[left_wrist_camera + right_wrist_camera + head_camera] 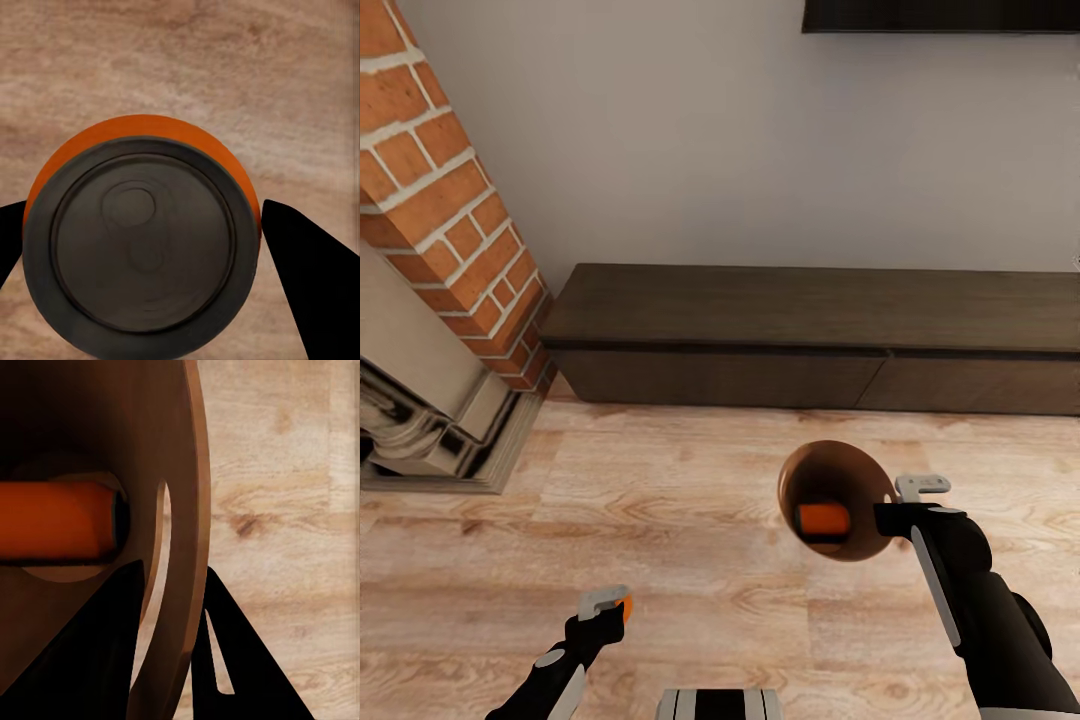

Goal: Put the three can of soda from the living room inside the tash can in the kitchen.

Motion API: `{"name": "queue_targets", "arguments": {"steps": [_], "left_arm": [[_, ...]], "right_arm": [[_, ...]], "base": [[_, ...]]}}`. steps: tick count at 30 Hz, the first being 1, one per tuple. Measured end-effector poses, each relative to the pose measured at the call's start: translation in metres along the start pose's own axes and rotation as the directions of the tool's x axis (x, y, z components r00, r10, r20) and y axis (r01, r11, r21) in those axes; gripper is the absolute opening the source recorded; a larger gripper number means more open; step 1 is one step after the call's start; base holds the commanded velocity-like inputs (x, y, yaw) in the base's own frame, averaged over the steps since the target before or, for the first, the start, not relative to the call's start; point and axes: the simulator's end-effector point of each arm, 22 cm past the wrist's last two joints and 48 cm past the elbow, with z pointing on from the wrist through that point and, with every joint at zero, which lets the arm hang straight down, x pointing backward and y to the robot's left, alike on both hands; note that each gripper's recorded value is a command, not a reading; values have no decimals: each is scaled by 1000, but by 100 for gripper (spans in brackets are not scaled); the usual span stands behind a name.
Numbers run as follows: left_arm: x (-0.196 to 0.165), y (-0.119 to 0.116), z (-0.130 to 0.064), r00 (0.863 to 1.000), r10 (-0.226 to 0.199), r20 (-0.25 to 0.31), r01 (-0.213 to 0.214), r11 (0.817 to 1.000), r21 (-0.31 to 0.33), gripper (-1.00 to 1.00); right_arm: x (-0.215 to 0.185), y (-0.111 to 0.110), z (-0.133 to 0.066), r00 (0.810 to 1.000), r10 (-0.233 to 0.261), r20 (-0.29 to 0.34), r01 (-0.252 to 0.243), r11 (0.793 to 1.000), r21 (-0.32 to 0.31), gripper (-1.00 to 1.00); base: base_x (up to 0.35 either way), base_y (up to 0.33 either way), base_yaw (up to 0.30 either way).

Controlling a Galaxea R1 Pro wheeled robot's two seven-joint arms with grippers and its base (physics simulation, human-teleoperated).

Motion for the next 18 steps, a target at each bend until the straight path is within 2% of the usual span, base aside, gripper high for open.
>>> {"name": "queue_targets", "arguments": {"steps": [18], "left_arm": [[-36,-8,-37,1000,1,28,-1,1000,5,-100]], "right_arm": [[-32,-10,-43,1000,4,28,-4,1000,1,-100]], "base": [[0,0,0]]}}
